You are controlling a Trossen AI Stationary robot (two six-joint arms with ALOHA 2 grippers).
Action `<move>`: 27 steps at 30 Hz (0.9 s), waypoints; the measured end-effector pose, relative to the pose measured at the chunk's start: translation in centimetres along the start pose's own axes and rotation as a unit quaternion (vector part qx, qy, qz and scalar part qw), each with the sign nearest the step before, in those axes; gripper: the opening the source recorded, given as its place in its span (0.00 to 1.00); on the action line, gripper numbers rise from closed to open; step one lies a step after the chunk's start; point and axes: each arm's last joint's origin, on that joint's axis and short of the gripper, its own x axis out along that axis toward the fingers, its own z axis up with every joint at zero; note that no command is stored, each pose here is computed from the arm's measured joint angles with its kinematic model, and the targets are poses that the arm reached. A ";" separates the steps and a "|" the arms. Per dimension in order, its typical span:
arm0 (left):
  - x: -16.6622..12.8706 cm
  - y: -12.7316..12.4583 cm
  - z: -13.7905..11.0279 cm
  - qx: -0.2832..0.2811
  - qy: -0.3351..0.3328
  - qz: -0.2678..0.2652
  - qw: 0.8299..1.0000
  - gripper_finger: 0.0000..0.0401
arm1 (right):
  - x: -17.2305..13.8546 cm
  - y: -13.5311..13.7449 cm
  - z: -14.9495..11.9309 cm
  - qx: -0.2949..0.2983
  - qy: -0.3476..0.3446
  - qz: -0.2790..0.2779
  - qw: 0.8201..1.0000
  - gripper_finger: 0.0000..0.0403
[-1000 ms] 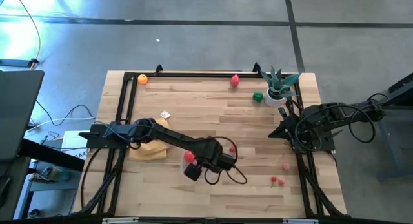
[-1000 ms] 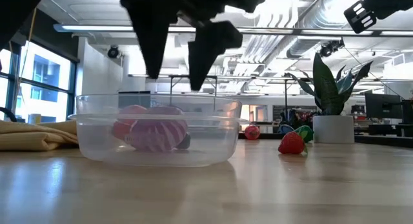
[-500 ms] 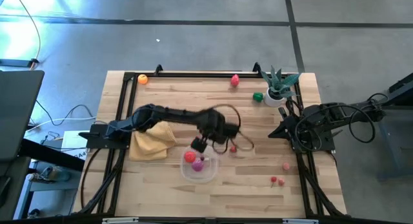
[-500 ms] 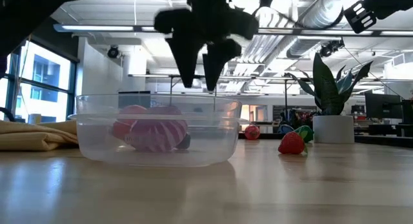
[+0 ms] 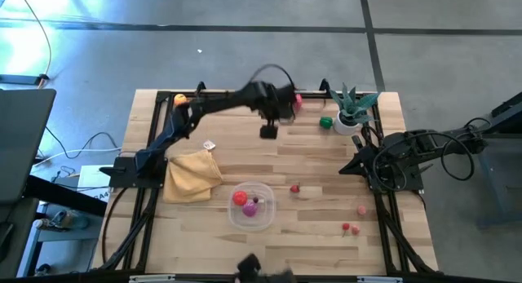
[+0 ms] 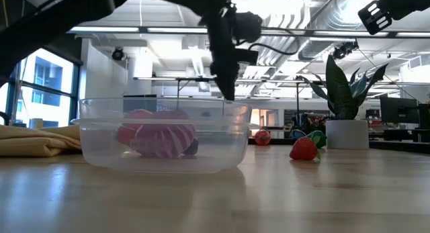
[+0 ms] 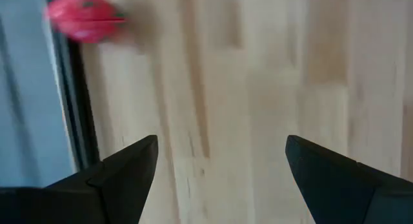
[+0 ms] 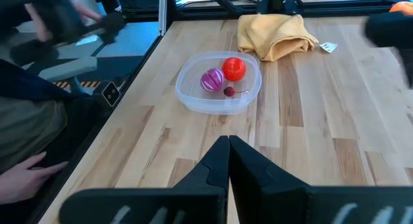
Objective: Pick and placing Produce into tupperware
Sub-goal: Put the orange into the transparent bin
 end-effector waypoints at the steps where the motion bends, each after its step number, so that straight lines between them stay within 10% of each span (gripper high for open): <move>1: 0.1 1.1 -0.4 -0.032 -0.013 -0.012 0.999 0.82 | 0.0 0.0 0.0 0.000 0.000 0.000 1.000 0.00; 9: 0.7 7.2 -1.1 -0.122 -0.162 -0.050 0.978 0.82 | 0.0 0.0 0.0 0.000 0.000 0.000 1.000 0.00; 15: 0.1 6.8 0.1 -0.022 -0.247 -0.083 0.965 0.82 | 0.0 0.0 0.0 0.000 0.000 0.000 1.000 0.00; 27: -1.6 7.2 -6.3 -0.050 0.064 -0.029 0.996 0.82 | 0.0 0.0 0.0 0.000 0.000 0.000 1.000 0.00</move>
